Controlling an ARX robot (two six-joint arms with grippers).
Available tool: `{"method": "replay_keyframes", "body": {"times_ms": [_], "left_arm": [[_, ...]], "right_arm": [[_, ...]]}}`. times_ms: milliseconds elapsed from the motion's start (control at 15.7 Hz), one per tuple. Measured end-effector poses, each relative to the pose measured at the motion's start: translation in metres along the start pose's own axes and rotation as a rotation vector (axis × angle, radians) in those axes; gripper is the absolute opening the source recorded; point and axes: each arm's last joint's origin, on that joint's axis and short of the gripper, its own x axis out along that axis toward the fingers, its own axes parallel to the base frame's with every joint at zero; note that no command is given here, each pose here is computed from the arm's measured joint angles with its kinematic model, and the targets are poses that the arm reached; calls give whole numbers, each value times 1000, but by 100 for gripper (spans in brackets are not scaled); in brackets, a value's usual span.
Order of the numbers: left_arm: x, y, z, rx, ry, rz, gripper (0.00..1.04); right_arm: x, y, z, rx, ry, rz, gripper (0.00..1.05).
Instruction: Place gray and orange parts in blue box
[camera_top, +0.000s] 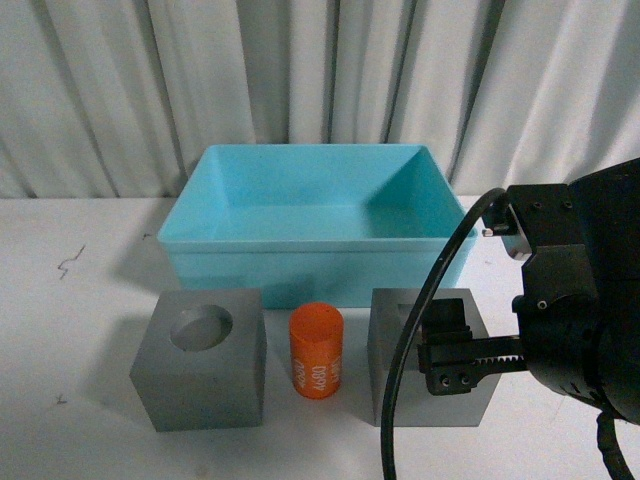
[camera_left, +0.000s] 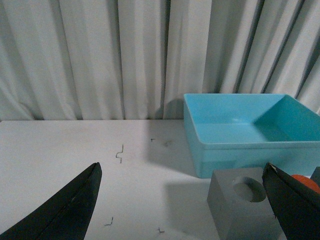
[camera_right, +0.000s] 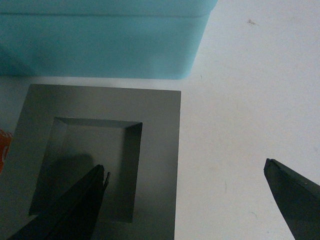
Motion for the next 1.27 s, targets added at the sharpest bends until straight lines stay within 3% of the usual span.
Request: {"method": "replay_keyframes", "body": {"times_ms": [127,573,764,891,1082,1209,1273], "left_arm": [[0,0,0,0,0,0,98],[0,0,0,0,-1,0,98],[0,0,0,0,-1,0,98],[0,0,0,0,0,0,98],[0,0,0,0,0,0,98],[0,0,0,0,-1,0,98],[0,0,0,0,0,0,98]], "right_arm": [[2,0,-1,16,0,-4,98],[0,-4,-4,40,-3,-15,23],[-22,-17,3,59,12,-28,18],[-60,-24,43,94,-126,17,18],[-111,-33,142,144,-510,62,18],[-93,-29,173,121,-586,51,18],[-71,-21,178,102,-549,42,18]]}}
